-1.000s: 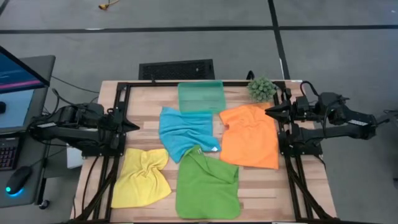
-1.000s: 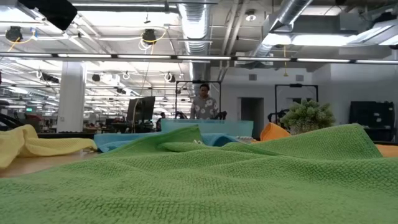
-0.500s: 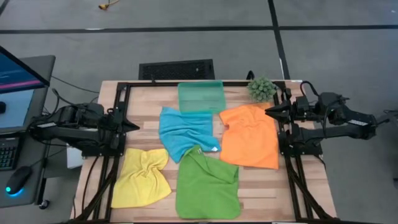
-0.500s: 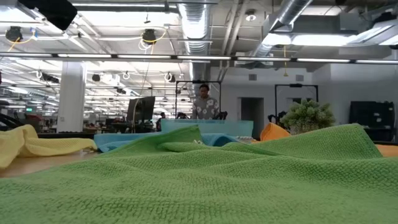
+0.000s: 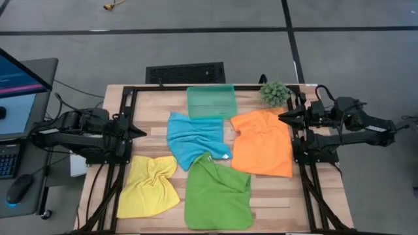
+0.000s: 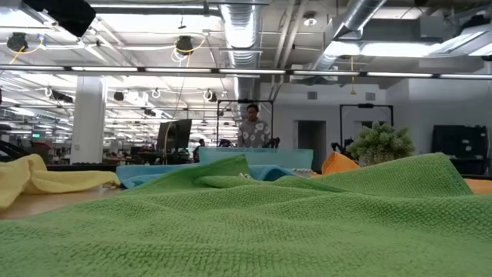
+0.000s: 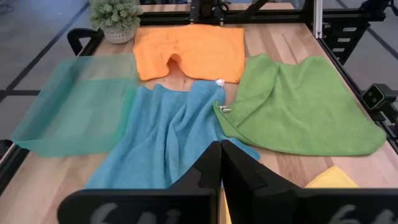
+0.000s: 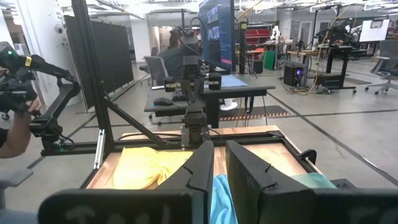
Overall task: Roll microfiber towels into tight, uniform cylinder then place into a basket
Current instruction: Roll the green microfiber cloth
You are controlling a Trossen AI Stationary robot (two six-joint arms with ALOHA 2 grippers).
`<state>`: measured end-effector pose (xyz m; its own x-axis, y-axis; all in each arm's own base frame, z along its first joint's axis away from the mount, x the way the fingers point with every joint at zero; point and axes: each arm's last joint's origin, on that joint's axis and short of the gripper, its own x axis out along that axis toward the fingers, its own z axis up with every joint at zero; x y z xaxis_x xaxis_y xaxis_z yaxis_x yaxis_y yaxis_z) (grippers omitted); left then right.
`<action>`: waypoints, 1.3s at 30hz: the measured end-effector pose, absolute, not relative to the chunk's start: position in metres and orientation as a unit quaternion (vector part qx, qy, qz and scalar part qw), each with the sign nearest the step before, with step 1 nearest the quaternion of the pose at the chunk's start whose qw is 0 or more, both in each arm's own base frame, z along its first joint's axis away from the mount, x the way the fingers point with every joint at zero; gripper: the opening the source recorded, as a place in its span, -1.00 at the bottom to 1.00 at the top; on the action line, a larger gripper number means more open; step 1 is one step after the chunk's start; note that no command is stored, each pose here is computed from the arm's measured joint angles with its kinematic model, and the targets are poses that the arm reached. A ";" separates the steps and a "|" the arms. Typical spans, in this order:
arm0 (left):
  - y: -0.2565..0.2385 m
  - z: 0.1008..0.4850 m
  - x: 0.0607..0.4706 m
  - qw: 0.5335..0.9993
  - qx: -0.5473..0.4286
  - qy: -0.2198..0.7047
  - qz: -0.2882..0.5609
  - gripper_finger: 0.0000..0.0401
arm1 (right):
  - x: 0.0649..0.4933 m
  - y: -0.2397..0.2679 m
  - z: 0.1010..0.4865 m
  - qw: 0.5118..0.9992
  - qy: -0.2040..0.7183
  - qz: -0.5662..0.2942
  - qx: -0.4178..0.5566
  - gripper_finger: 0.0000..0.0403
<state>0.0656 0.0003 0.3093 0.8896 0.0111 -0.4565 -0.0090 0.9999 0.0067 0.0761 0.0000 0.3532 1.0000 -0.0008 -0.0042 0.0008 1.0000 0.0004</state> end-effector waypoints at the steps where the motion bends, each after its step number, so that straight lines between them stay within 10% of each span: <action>1: 0.000 0.309 0.066 0.972 0.003 0.235 0.005 -1.00 | 0.076 0.000 0.353 1.000 0.002 0.000 0.000 -0.66; 39: 0.002 0.310 0.066 0.972 0.022 0.233 0.033 -1.00 | 0.101 0.000 0.367 0.999 -0.055 -0.001 0.000 -0.66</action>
